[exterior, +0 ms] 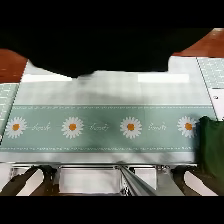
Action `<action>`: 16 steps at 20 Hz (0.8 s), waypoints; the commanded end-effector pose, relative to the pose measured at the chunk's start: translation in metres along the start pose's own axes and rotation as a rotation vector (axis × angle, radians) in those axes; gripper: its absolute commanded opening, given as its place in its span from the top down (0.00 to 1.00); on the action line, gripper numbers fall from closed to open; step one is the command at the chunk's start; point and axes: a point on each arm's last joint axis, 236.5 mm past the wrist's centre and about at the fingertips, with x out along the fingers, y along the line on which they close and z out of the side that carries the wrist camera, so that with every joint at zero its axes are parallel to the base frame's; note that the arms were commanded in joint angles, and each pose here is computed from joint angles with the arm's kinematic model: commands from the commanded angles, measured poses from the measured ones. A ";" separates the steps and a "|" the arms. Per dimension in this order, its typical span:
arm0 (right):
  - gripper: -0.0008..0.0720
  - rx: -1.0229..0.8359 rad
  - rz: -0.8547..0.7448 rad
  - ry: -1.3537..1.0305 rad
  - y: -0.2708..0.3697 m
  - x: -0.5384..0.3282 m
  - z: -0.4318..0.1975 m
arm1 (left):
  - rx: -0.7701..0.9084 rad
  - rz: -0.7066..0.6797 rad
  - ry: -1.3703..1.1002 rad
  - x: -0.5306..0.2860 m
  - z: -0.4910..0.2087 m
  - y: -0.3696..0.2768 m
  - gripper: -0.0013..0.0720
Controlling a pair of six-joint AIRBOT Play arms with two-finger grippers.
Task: Fold the shirts.
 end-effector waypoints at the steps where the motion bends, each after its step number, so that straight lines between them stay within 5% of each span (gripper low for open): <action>1: 0.95 -0.106 -0.050 -0.185 0.042 -0.093 0.027 | 0.134 0.190 -0.192 -0.094 0.045 -0.017 0.94; 9: 0.95 -0.140 -0.141 -0.184 0.067 -0.180 -0.014 | 0.189 0.452 -0.326 -0.224 0.028 -0.031 0.94; 16: 0.95 -0.004 -0.147 0.159 0.020 -0.106 -0.095 | 0.009 0.411 0.059 -0.118 -0.077 0.030 0.94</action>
